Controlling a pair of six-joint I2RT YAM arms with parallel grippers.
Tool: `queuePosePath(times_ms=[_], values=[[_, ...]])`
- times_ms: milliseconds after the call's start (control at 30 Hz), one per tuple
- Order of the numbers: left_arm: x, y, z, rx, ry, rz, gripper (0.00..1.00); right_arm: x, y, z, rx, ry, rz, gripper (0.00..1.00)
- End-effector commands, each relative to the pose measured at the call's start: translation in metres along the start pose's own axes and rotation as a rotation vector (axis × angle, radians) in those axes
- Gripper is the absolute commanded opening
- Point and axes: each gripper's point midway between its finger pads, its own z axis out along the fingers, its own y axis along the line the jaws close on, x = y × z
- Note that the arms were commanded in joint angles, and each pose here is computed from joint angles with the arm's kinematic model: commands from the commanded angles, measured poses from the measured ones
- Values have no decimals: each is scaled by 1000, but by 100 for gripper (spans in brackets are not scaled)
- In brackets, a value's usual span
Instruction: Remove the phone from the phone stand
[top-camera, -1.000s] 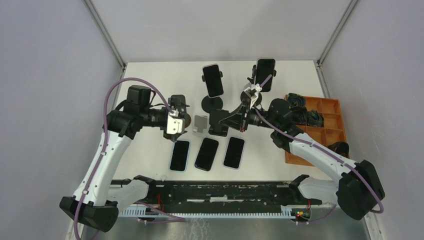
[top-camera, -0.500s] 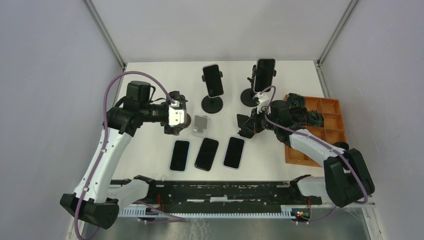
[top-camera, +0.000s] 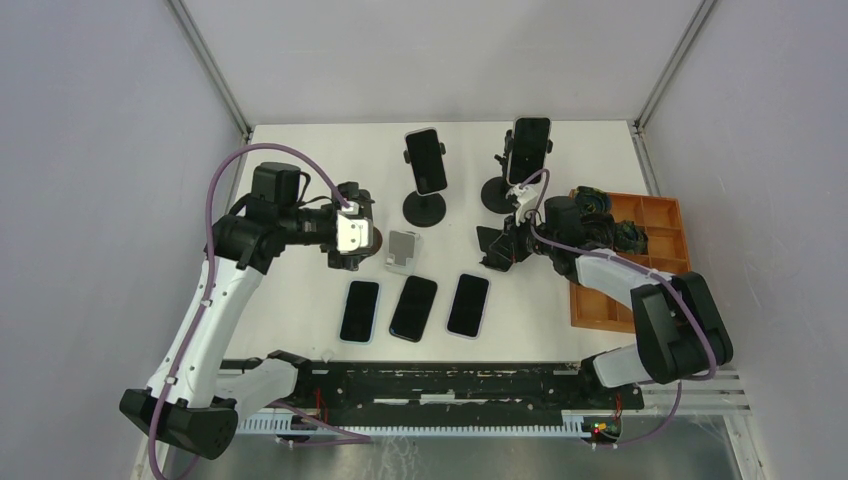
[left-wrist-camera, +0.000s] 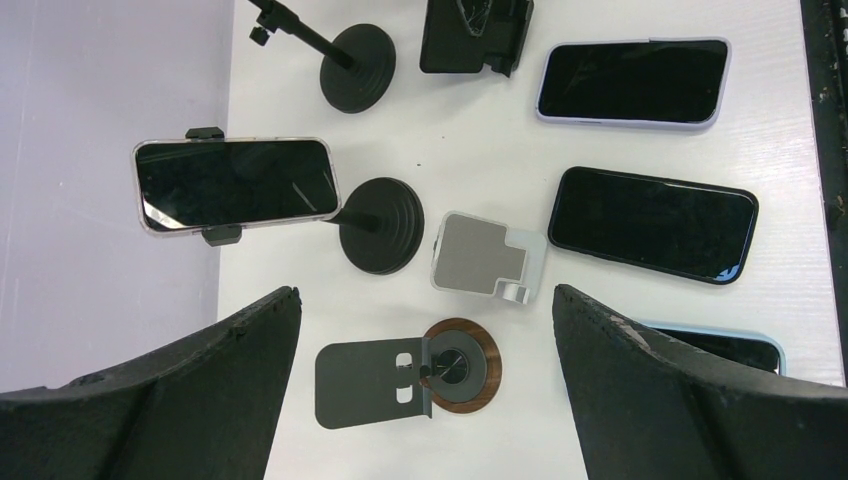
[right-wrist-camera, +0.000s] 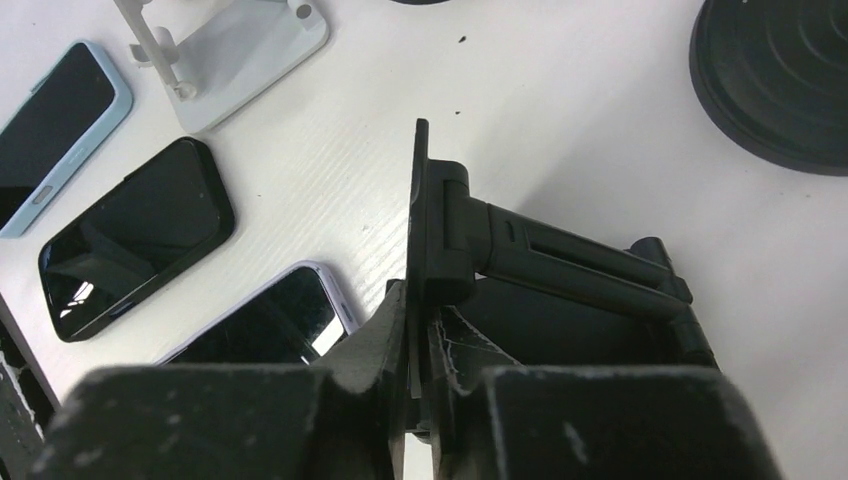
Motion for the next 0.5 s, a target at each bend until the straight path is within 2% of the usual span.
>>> queuePosePath(times_ms=[0,67,133,267,400,433,467], values=[[-9,4,-2,-19,-29,-12,100,-14,-3,3,-35,1,-88,18],[-10,4,-2,-20,-29,-10,100,-11,-7,1,-24,25,-85,35],[-9,5,-3,-22,-27,-5,100,-7,-12,-1,-4,62,-76,46],[-12,3,-3,-19,-38,-4,100,1,-20,-8,58,112,-51,62],[-14,3,-2,-16,-51,-29,100,-7,-34,-28,198,94,-62,71],[-13,5,-1,-22,-50,-54,100,-13,-34,-34,225,71,-69,76],[-12,7,0,-25,-48,-66,100,-20,-35,-39,250,51,-76,85]])
